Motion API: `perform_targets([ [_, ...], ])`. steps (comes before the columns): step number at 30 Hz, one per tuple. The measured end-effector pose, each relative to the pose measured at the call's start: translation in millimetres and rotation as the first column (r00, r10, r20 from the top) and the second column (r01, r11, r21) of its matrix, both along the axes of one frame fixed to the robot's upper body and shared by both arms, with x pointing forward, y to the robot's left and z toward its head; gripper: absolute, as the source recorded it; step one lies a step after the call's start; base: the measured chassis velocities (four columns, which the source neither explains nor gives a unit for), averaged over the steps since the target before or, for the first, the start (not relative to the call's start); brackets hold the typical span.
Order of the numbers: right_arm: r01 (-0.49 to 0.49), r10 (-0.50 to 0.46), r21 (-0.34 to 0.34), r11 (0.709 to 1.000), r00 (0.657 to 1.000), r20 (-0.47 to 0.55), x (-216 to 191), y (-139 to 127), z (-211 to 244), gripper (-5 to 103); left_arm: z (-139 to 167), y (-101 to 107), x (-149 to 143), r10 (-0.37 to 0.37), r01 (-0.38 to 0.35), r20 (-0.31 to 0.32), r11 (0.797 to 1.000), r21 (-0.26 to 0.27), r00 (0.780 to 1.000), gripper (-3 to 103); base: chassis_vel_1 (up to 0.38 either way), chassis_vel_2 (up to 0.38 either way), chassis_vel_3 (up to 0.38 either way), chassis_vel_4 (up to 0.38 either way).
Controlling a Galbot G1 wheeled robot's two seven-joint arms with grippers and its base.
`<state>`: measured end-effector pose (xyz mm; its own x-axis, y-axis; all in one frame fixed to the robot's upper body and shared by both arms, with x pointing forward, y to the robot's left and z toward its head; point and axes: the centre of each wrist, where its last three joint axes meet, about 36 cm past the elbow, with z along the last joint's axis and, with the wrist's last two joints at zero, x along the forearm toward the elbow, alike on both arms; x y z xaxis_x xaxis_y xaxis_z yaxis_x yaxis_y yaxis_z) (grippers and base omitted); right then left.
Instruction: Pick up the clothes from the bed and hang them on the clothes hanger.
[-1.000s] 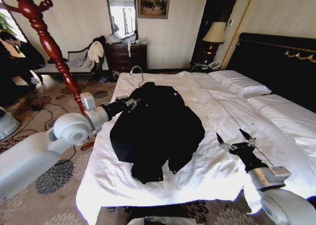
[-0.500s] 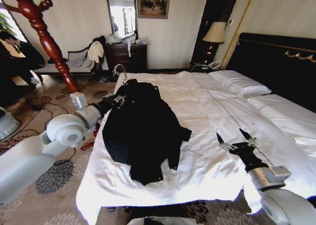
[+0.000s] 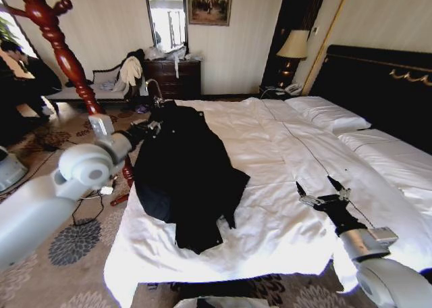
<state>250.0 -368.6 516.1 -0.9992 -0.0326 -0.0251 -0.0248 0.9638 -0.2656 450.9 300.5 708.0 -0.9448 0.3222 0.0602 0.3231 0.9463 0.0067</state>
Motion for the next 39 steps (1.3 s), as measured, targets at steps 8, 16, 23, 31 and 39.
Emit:
perform_targets([
  [8,0.000,0.000,0.000,1.000,1.000,0.000,0,0,0,100,55,17,20,0.031,-0.029,0.021,0.997,-0.075,0.999,16,0.000,0.000,0.000,0.000],
  [16,0.000,0.000,0.000,1.000,1.000,0.000,0,0,0,100,81,22,61,0.066,-0.068,-0.014,0.989,-0.134,0.998,16,0.000,0.000,0.000,0.000],
  [23,0.000,0.000,0.000,1.000,1.000,0.000,0,0,0,100,106,22,95,0.095,-0.096,-0.015,0.981,-0.166,0.995,16,0.000,0.000,0.000,0.000],
  [31,0.000,0.000,0.000,1.000,1.000,0.000,0,0,0,100,158,-10,126,0.079,-0.075,0.024,0.988,-0.133,0.997,16,0.000,0.000,0.000,0.000],
  [39,0.000,0.000,0.000,1.000,1.000,0.000,0,0,0,100,215,-31,129,0.073,-0.065,0.080,0.994,-0.091,0.994,16,0.000,0.000,0.000,0.000],
])
